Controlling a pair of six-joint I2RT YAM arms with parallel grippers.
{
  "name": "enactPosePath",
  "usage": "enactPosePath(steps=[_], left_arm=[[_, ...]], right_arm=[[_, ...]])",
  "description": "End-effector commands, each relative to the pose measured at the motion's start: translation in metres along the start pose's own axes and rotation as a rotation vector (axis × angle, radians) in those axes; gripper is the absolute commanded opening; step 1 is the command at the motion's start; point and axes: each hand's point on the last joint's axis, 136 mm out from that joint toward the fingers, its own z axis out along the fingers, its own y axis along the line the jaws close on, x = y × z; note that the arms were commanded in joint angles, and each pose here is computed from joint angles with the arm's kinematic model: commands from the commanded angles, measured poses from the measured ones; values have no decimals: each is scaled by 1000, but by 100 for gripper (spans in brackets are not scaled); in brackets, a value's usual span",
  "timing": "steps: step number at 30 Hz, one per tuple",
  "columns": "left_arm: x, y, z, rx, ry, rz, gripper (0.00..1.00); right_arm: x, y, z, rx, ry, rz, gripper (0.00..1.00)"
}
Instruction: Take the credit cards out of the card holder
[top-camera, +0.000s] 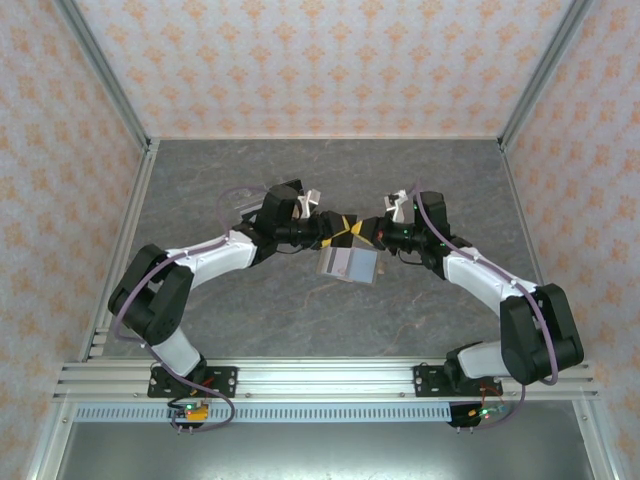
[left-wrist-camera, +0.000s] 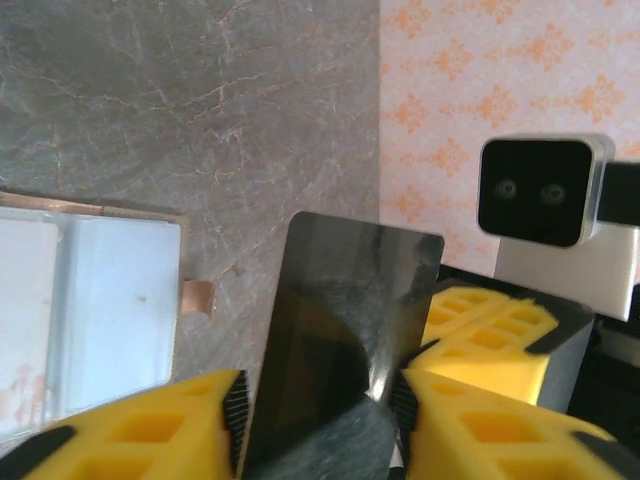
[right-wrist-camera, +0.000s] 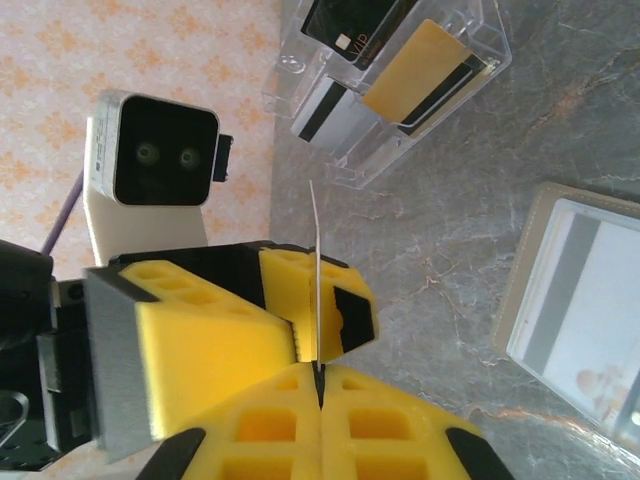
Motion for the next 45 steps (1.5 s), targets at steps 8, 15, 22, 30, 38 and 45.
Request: enactPosePath(steps=[8,15,22,30,38,45], left_arm=[[-11,-25,-25,75,-78,88,11],[-18,0,-37,-148,-124,187,3],[-45,20,-56,-530,-222,448,0],[-99,12,-69,-801,-250,843,0],[-124,18,-69,-798,2,1116,0],[-148,41,-77,-804,112,1194,0]], right_arm=[[-14,22,-4,-42,-34,-58,0],[-21,-16,-12,207,-83,-64,52],[-37,-59,-38,510,-186,-77,85],[-46,-65,-45,582,-217,-125,100],[-46,-69,-40,589,-185,-141,99],[-47,-66,-38,579,-173,-144,99]])
